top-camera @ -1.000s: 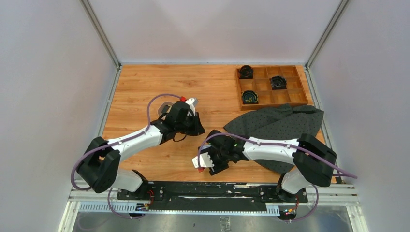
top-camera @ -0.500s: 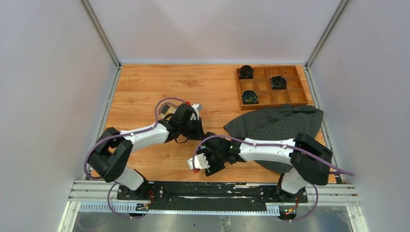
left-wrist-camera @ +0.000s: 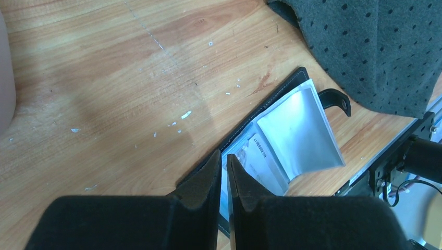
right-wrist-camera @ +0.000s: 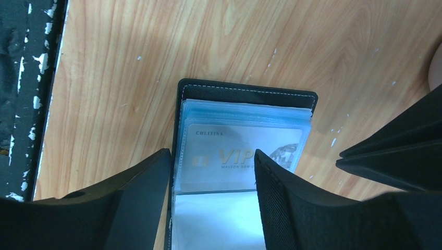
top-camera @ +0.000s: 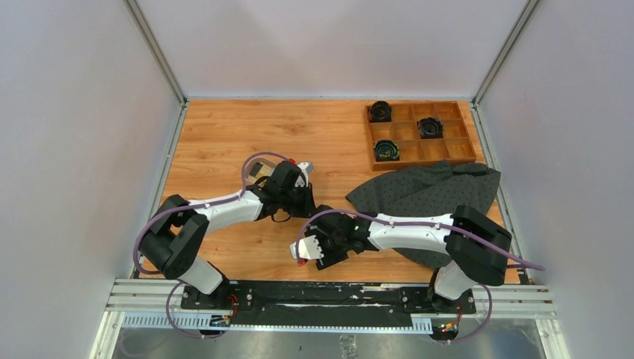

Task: Put the credit cards into the card holder
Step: Turn over the card slot in the card holder.

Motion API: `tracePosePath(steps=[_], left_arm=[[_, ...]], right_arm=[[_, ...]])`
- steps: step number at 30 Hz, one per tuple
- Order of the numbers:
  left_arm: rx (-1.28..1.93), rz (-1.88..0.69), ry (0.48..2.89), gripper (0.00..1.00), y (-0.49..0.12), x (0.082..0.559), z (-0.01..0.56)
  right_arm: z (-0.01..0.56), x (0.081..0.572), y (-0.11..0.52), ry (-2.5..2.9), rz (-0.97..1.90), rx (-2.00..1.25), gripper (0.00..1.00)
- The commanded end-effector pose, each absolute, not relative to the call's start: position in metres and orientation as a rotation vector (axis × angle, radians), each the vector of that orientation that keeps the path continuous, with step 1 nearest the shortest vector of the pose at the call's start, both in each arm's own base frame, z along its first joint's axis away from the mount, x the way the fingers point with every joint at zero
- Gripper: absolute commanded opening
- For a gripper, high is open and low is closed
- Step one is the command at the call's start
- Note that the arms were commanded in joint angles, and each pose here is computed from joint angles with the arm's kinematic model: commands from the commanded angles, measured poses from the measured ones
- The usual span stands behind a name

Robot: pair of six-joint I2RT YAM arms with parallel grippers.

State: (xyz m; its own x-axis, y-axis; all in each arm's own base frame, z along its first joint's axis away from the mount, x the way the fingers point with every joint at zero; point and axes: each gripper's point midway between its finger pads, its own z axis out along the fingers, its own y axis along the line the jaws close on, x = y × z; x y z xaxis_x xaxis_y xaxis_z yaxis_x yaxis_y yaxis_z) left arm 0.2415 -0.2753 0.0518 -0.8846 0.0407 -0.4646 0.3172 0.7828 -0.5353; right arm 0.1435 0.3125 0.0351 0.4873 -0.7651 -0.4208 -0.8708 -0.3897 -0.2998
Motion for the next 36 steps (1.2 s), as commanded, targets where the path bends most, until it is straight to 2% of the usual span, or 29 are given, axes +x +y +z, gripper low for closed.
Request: tracePosePath(steps=[1, 11, 20, 26, 33, 36], left_arm=[[0.291, -0.881, 2.537, 0.12, -0.277, 0.242, 0.051], [0.263, -0.866, 2.503, 0.14, -0.273, 0.245, 0.056], [0.182, -0.841, 2.360, 0.21, -0.258, 0.249, 0.080], [0.113, -0.856, 2.248, 0.21, -0.246, 0.246, 0.104], [0.082, -1.033, 2.223, 0.19, -0.254, 0.223, 0.120], [0.070, -1.058, 2.204, 0.19, -0.256, 0.215, 0.125]], right_arm=[[0.046, 0.148, 0.321, 1.357, 0.269, -2.210, 0.63], [0.055, 0.150, 0.317, 1.368, 0.274, -2.172, 0.61], [0.060, 0.158, 0.313, 1.407, 0.304, -2.124, 0.60], [0.070, 0.154, 0.309, 1.516, 0.543, -2.043, 0.62], [0.092, 0.169, 0.294, 1.693, 0.846, -1.823, 0.60], [0.091, 0.174, 0.291, 1.786, 0.948, -1.755, 0.52]])
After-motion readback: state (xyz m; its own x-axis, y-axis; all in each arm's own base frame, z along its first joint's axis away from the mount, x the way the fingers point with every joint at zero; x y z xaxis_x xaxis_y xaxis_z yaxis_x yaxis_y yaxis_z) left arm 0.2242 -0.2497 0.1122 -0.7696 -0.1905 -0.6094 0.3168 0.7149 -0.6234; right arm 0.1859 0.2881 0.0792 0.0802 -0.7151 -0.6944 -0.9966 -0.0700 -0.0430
